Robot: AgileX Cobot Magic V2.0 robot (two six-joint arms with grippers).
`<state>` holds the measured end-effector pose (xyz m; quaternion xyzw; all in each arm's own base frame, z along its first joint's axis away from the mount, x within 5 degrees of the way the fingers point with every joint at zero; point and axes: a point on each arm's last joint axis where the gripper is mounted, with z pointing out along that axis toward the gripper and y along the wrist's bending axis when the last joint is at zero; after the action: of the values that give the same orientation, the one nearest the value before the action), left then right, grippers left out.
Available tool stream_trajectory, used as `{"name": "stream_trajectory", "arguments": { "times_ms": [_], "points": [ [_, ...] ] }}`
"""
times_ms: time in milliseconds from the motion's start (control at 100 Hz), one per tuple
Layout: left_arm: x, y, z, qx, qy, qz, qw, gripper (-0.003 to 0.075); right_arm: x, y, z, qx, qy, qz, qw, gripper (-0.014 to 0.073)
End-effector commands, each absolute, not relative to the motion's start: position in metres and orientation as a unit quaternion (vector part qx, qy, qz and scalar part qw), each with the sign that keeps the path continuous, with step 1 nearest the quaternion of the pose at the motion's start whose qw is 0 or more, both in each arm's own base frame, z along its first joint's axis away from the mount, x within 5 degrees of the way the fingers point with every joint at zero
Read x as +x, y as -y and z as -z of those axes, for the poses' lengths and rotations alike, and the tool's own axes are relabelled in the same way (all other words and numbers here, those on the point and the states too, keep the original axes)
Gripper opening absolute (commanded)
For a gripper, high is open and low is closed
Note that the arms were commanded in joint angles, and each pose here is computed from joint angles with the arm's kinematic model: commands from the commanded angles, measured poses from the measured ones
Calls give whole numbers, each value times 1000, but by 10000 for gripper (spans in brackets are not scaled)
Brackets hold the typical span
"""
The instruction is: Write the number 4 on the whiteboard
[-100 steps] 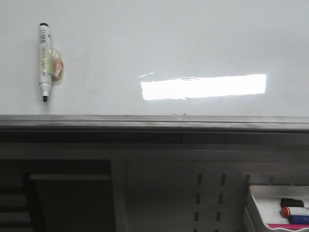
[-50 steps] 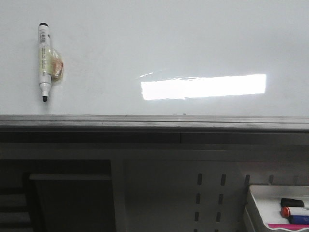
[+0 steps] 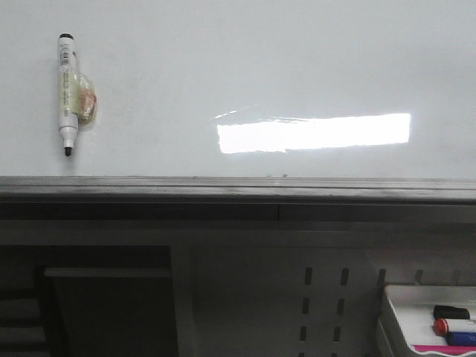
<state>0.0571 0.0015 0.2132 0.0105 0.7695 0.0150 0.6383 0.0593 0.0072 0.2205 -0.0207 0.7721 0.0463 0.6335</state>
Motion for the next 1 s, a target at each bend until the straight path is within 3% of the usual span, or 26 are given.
{"name": "stream_trajectory", "arguments": {
  "times_ms": [0,250,420,490,790,990],
  "points": [
    [63,0,-248,12,-743,-7,670,-20,69,-8,-245,-7,-774,-60,630,-45],
    [71,1,-265,9,-737,1,676,7,85,-10,-250,6,-796,-71,601,-45],
    [72,1,-272,8,-705,7,709,300,87,-10,-250,7,-798,-71,598,-45],
    [72,2,-274,9,-687,9,727,362,87,-9,-251,7,-796,-70,602,-45],
    [72,2,-275,9,-681,10,732,368,87,-10,-250,7,-798,-71,599,-45],
    [83,8,-271,6,-705,65,706,380,87,-9,-251,7,-796,-70,602,-45]
  ]
}}
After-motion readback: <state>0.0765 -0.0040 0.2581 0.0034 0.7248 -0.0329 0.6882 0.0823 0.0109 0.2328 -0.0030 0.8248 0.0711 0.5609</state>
